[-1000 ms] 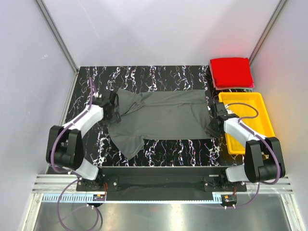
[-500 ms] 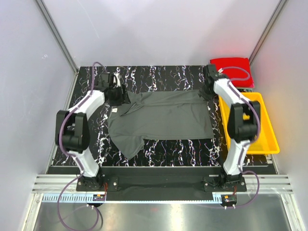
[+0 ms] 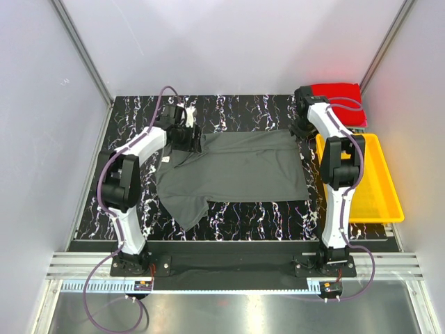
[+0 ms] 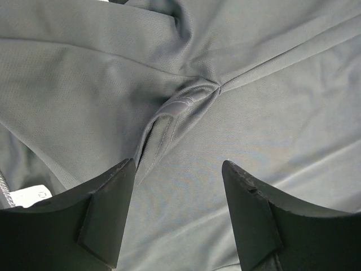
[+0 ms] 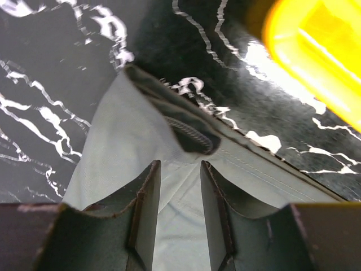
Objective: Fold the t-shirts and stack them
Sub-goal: Fold the tshirt
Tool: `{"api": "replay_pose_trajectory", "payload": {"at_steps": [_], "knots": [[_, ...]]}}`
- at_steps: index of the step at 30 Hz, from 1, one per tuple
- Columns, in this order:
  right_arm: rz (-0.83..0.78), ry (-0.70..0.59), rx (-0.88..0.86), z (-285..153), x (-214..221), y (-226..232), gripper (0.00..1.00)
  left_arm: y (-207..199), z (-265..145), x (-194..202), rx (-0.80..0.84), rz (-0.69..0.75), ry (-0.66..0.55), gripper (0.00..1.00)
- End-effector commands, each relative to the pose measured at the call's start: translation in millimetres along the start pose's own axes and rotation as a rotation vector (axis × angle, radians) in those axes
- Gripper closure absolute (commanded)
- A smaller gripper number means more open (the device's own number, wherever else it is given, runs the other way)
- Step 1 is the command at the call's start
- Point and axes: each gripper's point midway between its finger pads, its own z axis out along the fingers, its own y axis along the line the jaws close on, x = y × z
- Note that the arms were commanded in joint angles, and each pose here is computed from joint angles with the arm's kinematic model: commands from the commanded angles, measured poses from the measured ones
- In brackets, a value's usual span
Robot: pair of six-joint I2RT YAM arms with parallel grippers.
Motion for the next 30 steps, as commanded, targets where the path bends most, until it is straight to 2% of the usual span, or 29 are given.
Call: {"api": "replay_pose_trajectory", "payload": {"at_steps": [1,8,14,17,21,24,25,26,29,30], "knots": [[0.088,-0.025,0.035,-12,-10,-7,0.58,6,-3,-22,-0.053,0.101,-0.055,0.31],[0.107,-0.007,0.057,-3,-5,-8,0.57,0,8,-25,-0.016,0.188,-0.082,0.3],[0.115,-0.001,0.065,2,-3,-8,0.57,2,27,-25,-0.008,0.209,-0.053,0.3],[0.12,-0.011,0.067,5,-6,-8,0.57,0,33,-26,0.007,0.211,-0.049,0.31],[0.123,-0.011,0.055,10,-6,-6,0.57,-5,34,-26,0.014,0.229,-0.051,0.38],[0.121,-0.008,0.054,12,-5,-5,0.57,-8,31,-26,0.007,0.247,-0.053,0.55],[0.121,-0.007,0.056,13,-4,-5,0.58,-9,29,-26,0.005,0.25,-0.051,0.63],[0.12,-0.006,0.058,14,-4,-6,0.58,-9,28,-26,0.002,0.252,-0.051,0.76],[0.119,-0.011,0.054,15,-5,-6,0.64,-11,20,-32,-0.024,0.254,-0.052,1.0],[0.117,-0.014,0.056,15,-5,-7,0.71,-9,18,-32,-0.04,0.252,-0.047,1.0]]}}
